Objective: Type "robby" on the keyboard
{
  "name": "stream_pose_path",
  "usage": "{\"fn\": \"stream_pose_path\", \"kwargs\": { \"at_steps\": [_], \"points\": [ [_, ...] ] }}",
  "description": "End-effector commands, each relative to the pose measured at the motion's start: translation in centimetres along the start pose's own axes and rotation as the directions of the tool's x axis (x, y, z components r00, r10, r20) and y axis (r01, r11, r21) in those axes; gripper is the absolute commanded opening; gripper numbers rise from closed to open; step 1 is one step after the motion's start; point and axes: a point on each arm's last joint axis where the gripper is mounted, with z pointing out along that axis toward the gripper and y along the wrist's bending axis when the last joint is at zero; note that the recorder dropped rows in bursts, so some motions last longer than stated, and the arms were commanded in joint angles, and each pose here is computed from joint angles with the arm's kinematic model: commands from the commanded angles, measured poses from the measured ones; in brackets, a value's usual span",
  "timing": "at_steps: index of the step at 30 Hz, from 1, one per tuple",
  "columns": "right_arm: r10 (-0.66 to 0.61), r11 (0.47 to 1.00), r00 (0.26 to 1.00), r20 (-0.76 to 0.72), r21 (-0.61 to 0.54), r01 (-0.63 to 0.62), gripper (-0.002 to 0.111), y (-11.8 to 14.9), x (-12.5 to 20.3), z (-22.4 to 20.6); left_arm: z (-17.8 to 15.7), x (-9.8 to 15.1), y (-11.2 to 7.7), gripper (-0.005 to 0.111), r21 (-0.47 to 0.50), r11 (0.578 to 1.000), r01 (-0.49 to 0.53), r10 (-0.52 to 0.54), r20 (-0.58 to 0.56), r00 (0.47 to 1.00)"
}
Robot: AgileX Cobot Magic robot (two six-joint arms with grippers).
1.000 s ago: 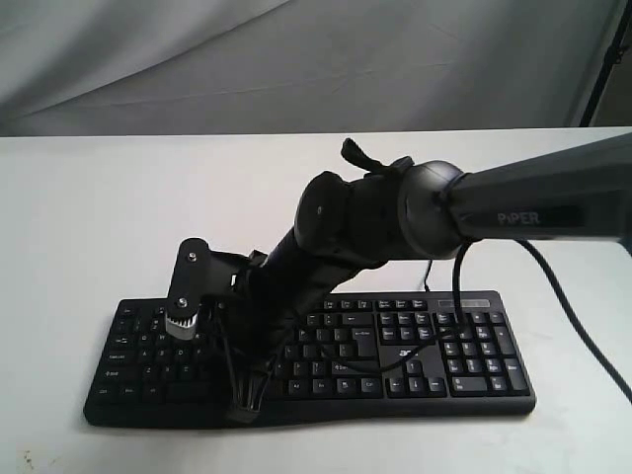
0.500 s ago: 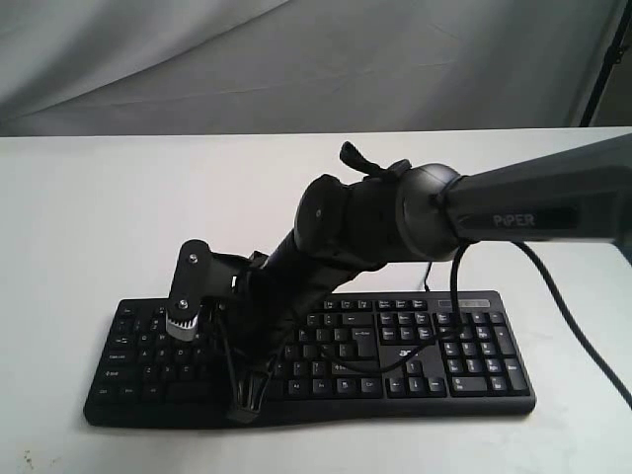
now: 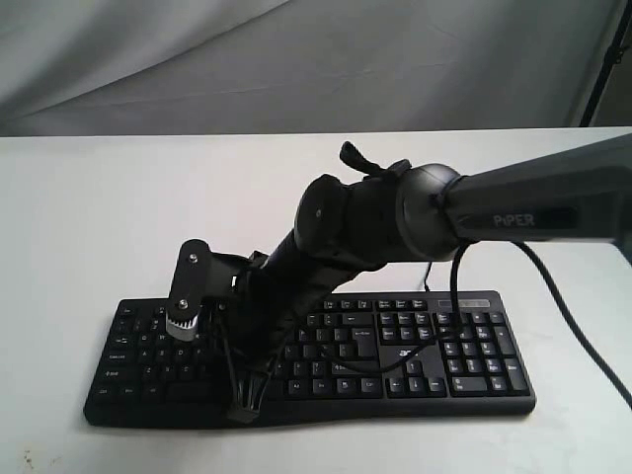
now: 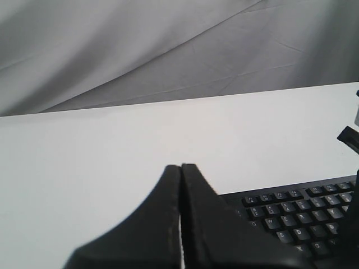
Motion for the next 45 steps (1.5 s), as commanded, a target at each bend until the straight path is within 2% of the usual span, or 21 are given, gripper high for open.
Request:
{"fn": "stream_pose_path", "kwargs": {
  "at_steps": [1, 7, 17, 26, 45],
  "points": [
    [0.005, 1.000, 1.000, -0.012, -0.009, -0.005, 0.000, 0.0, 0.5, 0.7, 0.0, 0.1, 0.0, 0.000, 0.004, 1.000, -0.003, 0.003, 0.005, 1.000],
    [-0.002, 1.000, 1.000, -0.005, -0.010, 0.002, 0.000, 0.1, 0.2, 0.2, 0.0, 0.1, 0.0, 0.000, 0.004, 1.000, -0.003, 0.003, 0.005, 1.000],
    [-0.031, 0.998, 0.999, 0.031, 0.057, 0.029, 0.000, -0.2, -0.9, -1.6, 0.0, 0.1, 0.0, 0.000, 0.004, 1.000, -0.003, 0.003, 0.005, 1.000],
    [-0.010, 1.000, 1.000, -0.001, 0.015, 0.010, 0.000, -0.1, 0.0, -0.1, 0.0, 0.1, 0.0, 0.000, 0.004, 1.000, -0.003, 0.003, 0.005, 1.000],
    [-0.008, 1.000, 1.000, -0.006, -0.003, 0.008, 0.000, 0.0, 0.2, 0.0, 0.0, 0.1, 0.0, 0.000, 0.004, 1.000, -0.003, 0.003, 0.005, 1.000]
  ]
}}
